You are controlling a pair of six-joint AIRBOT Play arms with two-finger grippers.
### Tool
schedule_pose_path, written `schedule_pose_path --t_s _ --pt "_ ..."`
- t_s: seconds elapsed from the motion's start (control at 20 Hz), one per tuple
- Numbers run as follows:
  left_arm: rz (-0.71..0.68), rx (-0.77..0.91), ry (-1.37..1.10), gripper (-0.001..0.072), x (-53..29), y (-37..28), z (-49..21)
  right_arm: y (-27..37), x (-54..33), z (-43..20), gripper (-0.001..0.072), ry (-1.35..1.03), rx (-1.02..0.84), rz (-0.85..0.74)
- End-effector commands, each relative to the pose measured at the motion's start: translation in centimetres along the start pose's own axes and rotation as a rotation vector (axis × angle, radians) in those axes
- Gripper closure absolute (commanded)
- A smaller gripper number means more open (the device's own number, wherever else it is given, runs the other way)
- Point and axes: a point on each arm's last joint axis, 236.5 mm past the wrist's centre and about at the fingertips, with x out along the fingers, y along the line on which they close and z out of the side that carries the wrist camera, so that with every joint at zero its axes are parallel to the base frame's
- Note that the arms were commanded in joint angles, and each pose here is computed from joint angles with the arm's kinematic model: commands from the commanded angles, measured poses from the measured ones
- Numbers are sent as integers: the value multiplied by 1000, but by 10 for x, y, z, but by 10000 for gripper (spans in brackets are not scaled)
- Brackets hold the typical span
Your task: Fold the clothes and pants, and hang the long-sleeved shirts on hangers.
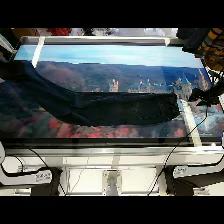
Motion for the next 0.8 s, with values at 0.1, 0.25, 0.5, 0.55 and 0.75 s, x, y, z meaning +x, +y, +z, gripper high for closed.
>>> schedule_pose_path --t_s 0.1,0.25,0.5,0.55,0.75 --pt "-141 287 138 679 59 -148 -4 5 -8 -2 174 -8 -30 2" --pt "-117 388 176 679 121 -208 -4 6 -10 -7 174 5 -36 5" --pt "-149 519 320 677 216 -300 -54 8 -17 -8 174 -8 -58 9" --pt "-157 550 345 677 230 -315 -67 10 -18 -8 174 -11 -57 16" --pt "-187 620 386 665 246 -351 -98 14 -18 -9 174 -8 -57 31"
